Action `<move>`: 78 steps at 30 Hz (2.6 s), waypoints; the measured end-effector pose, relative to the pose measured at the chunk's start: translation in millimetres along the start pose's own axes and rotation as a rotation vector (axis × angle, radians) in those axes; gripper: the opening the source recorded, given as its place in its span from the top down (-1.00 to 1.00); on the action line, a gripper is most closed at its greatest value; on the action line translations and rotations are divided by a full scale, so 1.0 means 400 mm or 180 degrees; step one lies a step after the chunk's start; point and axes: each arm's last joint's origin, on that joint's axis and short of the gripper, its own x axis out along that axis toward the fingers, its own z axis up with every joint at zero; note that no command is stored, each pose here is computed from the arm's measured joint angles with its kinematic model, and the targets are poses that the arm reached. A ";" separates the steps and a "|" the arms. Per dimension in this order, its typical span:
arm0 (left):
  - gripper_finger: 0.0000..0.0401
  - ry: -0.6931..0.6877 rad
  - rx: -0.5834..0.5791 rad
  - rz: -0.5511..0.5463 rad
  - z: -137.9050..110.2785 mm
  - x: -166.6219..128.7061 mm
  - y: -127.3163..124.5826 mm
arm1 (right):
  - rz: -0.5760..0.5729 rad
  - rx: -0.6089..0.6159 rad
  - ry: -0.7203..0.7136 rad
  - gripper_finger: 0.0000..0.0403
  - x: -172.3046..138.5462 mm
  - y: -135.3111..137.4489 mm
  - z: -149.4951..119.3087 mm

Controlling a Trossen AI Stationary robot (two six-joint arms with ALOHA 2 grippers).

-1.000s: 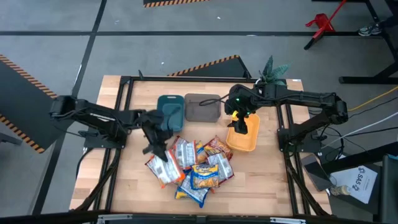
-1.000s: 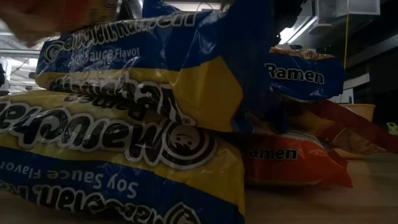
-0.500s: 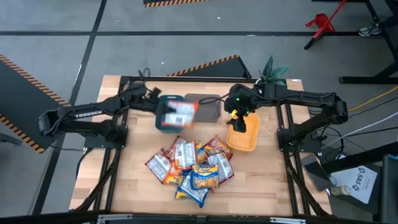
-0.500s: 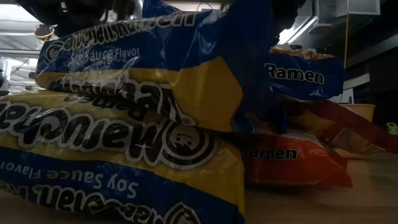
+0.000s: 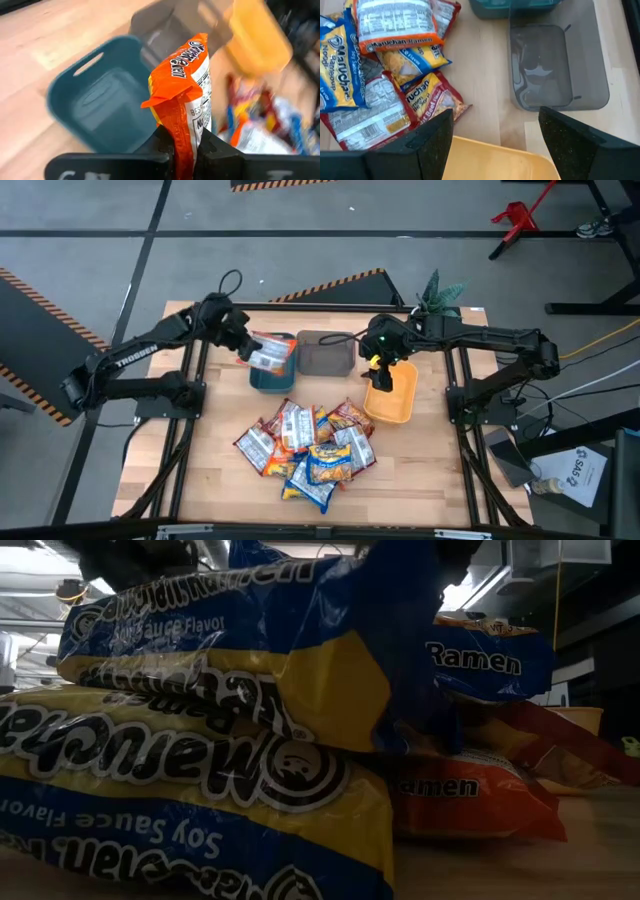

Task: Sort Maruchan noodles
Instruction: Put the orange noodle pack into the blue bin

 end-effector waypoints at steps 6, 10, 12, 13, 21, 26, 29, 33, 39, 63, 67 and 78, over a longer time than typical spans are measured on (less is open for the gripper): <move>0.96 0.0347 0.0614 0.0003 0.056 -0.001 -0.015 | -0.0014 -0.0016 -0.0139 -0.39 0.000 -0.001 0.011; 0.96 0.0763 0.0968 -0.0049 0.101 0.017 -0.022 | -0.0015 -0.0017 -0.0150 -0.39 0.000 -0.001 0.011; 0.96 0.1006 0.1090 -0.0087 0.120 0.025 -0.019 | -0.0015 -0.0017 -0.0151 -0.39 0.000 -0.001 0.012; 0.96 0.1079 0.1178 -0.0116 0.131 0.028 -0.018 | -0.0017 -0.0017 -0.0151 -0.39 0.000 -0.001 0.012; 0.96 0.1456 0.1693 -0.0284 0.207 0.100 0.003 | -0.0089 -0.0015 -0.0144 -0.39 0.000 -0.003 0.011; 0.96 0.1671 0.1951 -0.0027 0.244 0.138 0.015 | -0.0087 0.0052 -0.0144 -0.39 0.000 -0.003 0.011; 0.96 0.1834 0.2074 0.0222 0.255 0.145 0.022 | -0.0087 0.0056 -0.0145 -0.39 0.000 -0.003 0.011; 0.96 0.1846 0.2210 0.0365 0.262 0.145 0.024 | -0.0100 0.0058 -0.0144 -0.39 0.000 -0.003 0.011; 0.96 0.1759 0.2399 0.0609 0.269 0.160 0.008 | -0.0118 0.0058 -0.0141 -0.39 0.000 -0.003 0.011; 0.96 0.2117 0.2627 -0.0116 0.191 0.201 -0.074 | -0.0120 0.0058 -0.0140 -0.39 0.000 -0.003 0.011; 0.96 0.2230 0.2610 -0.0320 0.157 0.219 -0.081 | -0.0120 0.0058 -0.0140 -0.39 0.000 -0.003 0.011; 0.96 0.2169 0.2700 -0.0409 0.122 0.256 -0.066 | -0.0121 0.0059 -0.0140 -0.39 0.000 -0.004 0.011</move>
